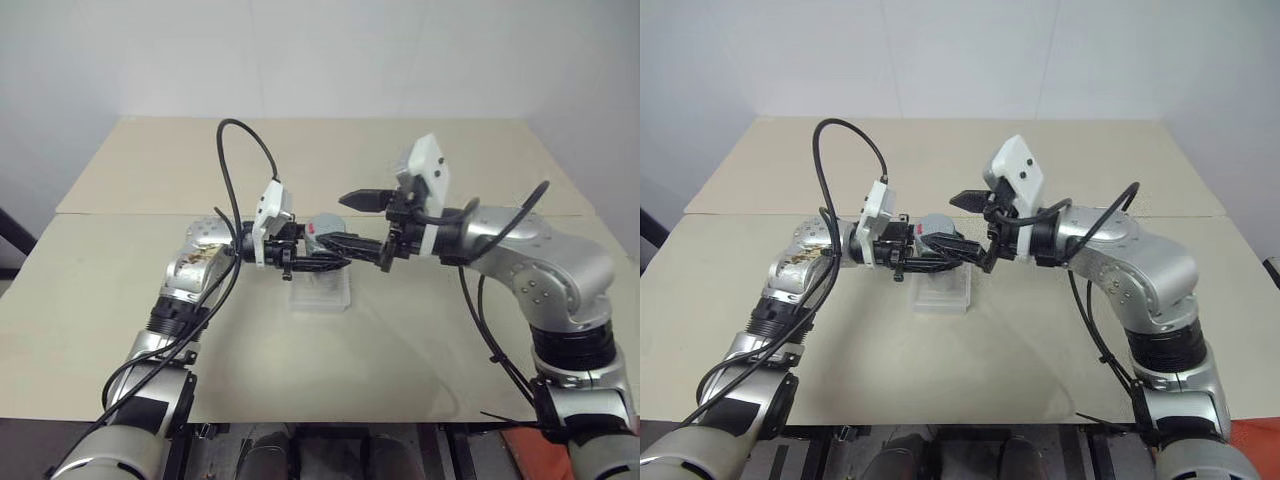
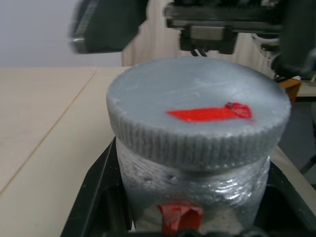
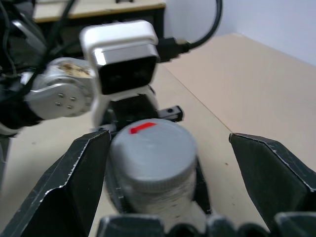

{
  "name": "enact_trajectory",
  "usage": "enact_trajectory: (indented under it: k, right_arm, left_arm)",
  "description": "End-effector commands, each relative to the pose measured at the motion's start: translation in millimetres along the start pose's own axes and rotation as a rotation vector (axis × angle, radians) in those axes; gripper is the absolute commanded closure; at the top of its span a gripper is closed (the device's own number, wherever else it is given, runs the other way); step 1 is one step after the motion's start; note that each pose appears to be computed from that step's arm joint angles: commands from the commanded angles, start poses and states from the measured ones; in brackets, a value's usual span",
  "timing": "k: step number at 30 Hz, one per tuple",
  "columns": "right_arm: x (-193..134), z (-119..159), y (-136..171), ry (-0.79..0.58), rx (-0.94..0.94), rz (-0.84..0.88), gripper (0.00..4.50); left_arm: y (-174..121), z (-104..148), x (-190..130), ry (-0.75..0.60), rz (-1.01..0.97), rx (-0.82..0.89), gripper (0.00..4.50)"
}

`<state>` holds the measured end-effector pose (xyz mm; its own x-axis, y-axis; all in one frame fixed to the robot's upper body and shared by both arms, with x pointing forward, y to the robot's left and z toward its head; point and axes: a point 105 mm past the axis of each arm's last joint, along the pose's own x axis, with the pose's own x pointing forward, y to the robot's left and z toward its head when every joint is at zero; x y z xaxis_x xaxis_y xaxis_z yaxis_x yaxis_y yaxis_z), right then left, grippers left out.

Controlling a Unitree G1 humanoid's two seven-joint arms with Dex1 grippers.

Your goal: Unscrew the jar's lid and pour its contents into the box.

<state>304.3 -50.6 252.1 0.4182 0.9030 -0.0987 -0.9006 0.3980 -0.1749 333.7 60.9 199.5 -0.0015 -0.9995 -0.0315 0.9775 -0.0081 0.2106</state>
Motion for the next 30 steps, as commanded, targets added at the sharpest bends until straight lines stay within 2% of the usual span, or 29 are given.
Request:
enact_trajectory:
  k: [1,13,16,19,20,21,27,30]
  right_arm:
    - [4.6,12.6,0.4,-0.025,-0.039,-0.009,0.0]
    - [11.7,9.6,1.6,-0.023,-0.005,-0.001,0.0]
    - [11.4,9.5,1.5,-0.028,-0.002,-0.003,0.58]
    - [10.4,10.6,1.8,-0.034,0.001,0.007,1.5]
    - [10.1,10.9,1.8,-0.036,0.001,0.01,1.71]
    - [9.9,11.4,1.7,-0.039,0.0,0.018,1.71]
    - [1.9,6.4,9.8,-0.058,-0.066,0.272,1.71]
    - [3.5,-8.5,10.5,-0.018,-0.133,0.476,1.71]
  left_arm:
    - [4.9,18.4,0.0,-0.018,-0.005,0.081,2.41]
    - [3.3,18.2,-5.8,-0.008,0.014,0.099,2.41]
    - [1.0,18.6,-6.9,-0.012,0.014,0.097,2.41]
    - [-0.1,18.4,-7.4,-0.009,0.012,0.099,2.41]
    - [-0.2,18.5,-7.5,-0.009,0.011,0.1,2.41]
    - [-0.6,19.5,-8.0,-0.008,0.006,0.102,2.41]
    - [-10.4,21.8,-5.7,-0.01,-0.084,0.099,2.41]
    - [-23.0,23.9,-4.4,-0.034,-0.178,0.084,2.41]
